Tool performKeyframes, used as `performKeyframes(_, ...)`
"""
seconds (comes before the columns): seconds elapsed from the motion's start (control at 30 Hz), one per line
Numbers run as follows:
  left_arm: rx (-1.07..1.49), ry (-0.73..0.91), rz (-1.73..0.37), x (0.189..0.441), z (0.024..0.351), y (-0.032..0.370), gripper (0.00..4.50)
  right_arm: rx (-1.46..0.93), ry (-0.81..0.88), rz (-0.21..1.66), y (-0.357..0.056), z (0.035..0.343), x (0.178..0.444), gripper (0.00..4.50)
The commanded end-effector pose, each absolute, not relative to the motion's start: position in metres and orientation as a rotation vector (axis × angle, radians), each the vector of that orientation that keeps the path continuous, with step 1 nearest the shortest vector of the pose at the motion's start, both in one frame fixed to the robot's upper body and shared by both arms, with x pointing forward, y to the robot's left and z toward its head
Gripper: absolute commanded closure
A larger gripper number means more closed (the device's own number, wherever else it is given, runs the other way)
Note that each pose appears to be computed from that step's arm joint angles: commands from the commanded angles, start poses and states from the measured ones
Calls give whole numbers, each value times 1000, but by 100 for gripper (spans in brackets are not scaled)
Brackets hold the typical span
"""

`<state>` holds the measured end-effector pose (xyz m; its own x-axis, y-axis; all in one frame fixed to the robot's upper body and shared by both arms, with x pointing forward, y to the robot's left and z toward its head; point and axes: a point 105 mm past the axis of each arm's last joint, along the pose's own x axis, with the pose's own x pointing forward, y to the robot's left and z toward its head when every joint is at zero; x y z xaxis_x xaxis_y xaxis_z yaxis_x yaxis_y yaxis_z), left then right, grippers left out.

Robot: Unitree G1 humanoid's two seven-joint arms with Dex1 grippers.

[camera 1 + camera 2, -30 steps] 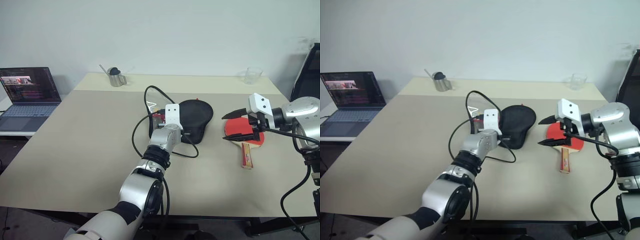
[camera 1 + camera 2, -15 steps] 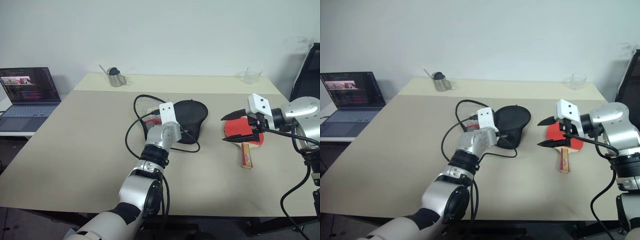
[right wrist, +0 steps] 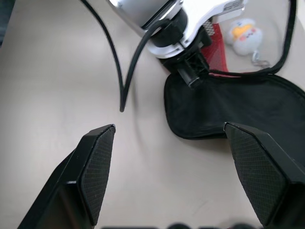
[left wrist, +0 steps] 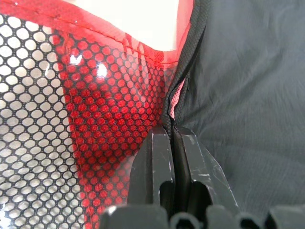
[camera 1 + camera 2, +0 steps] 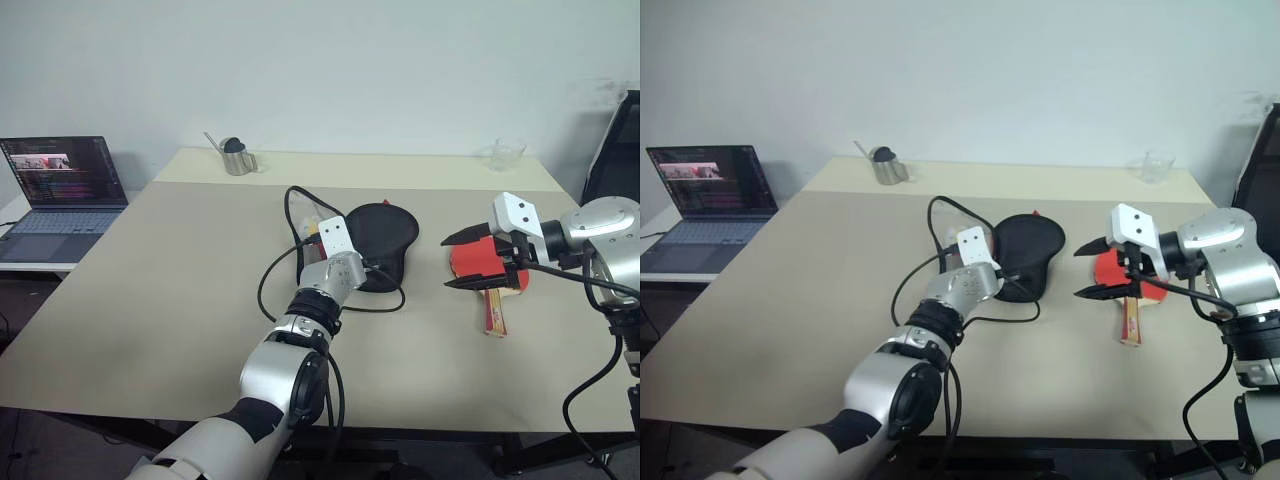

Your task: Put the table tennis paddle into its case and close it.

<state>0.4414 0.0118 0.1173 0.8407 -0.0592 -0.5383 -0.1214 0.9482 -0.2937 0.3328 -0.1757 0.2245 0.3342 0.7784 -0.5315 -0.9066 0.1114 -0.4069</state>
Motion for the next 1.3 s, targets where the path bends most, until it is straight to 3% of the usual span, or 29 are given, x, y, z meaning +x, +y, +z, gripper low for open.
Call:
performKeyframes(0.03,-353,676,-236,386,110,-107,448,-789,156,1237,-175,239,329,53)
performKeyframes(0.37,-369,559,-274,397,140,-116,448,-785,151,1238,-173,238,328,53)
performKeyframes(0.97,-431,493,-397,393,163,-137,448,-784,139,1249,-167,239,329,53)
performKeyframes(1.07,-437,519,-396,393,159,-135,378,-784,137,1254,-166,239,329,53)
performKeyframes(1.3,-348,530,-350,396,152,-125,129,-783,132,1257,-164,239,332,53)
